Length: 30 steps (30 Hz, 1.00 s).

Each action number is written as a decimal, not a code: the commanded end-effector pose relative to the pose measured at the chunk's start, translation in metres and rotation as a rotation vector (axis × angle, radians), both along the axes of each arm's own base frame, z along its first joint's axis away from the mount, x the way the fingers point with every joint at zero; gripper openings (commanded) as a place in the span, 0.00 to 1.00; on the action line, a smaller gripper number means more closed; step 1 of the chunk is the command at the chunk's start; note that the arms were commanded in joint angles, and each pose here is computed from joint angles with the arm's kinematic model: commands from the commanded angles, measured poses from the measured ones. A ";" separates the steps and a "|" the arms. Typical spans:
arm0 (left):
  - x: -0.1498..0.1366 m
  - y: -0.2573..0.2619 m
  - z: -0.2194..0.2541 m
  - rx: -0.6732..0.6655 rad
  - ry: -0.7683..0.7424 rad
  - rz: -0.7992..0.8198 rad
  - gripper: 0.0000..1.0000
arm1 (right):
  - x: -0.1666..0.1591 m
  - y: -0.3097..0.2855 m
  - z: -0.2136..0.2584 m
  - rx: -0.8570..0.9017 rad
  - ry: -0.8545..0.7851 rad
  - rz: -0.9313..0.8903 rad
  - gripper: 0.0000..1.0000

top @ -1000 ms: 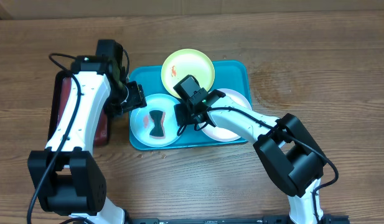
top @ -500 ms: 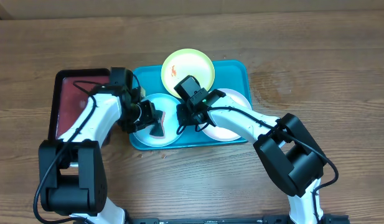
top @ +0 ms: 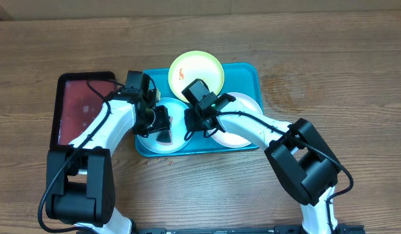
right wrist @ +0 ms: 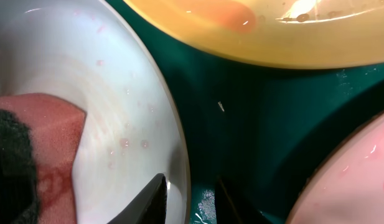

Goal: Clean dirty plates on tray and stack at the side
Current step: 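Regrasp the sponge with the left gripper and scrub the light blue plate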

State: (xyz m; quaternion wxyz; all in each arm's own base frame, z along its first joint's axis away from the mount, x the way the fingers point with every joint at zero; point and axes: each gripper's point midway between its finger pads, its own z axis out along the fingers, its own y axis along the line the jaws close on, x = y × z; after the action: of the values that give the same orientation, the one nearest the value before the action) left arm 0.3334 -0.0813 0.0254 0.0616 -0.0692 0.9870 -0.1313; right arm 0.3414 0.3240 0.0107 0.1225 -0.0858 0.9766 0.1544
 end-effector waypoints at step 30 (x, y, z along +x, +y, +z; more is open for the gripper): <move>0.025 0.091 -0.001 0.529 -0.044 0.082 0.04 | -0.003 -0.001 -0.006 -0.009 0.006 0.001 0.27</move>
State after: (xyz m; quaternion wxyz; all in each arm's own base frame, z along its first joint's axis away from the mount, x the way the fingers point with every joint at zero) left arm 0.3393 -0.0046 0.0134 0.0794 -0.0825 0.9888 0.0954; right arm 0.3419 0.3245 0.0110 0.1236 -0.0859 0.9763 0.1554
